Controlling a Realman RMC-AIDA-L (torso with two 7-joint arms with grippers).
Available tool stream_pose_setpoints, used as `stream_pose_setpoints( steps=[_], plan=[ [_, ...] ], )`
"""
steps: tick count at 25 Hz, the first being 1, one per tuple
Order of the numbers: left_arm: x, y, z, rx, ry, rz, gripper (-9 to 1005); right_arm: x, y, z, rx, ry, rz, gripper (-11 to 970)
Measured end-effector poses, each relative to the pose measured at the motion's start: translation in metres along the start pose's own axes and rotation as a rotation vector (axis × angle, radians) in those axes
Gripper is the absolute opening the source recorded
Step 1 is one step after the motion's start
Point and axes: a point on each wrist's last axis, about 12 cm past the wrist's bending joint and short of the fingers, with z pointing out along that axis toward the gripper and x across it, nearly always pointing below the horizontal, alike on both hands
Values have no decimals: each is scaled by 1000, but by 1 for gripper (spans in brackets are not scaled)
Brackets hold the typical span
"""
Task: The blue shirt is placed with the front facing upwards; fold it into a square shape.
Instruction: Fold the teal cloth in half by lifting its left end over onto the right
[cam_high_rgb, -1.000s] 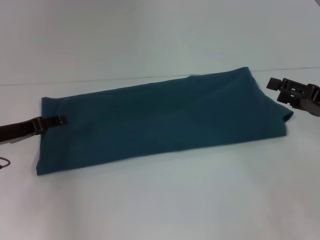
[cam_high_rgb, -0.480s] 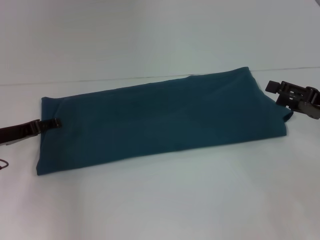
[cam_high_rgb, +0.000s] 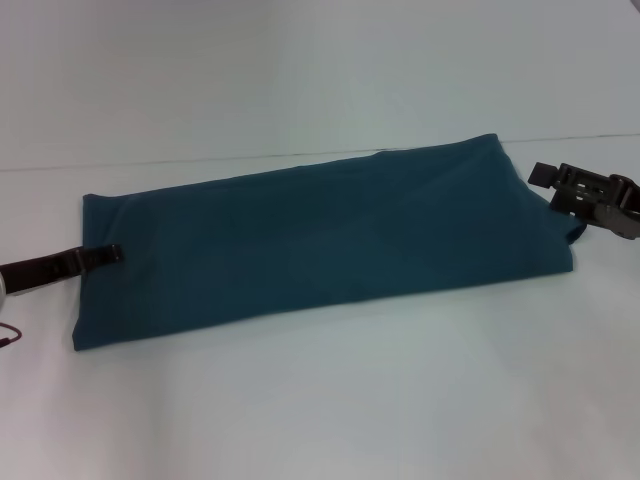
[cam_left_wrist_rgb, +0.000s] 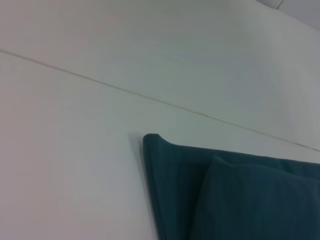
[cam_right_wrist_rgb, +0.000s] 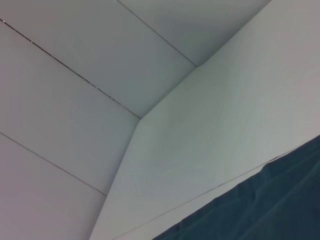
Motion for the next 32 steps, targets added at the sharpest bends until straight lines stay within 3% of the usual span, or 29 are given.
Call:
stream_pose_setpoints(
  steps=[13, 32],
  plan=[
    [4, -8, 7, -25, 6, 72, 874, 3, -2, -2, 5, 1, 7, 900],
    [6, -6, 9, -27, 17, 51, 874, 3, -2, -3, 8, -1, 7, 900]
  ],
)
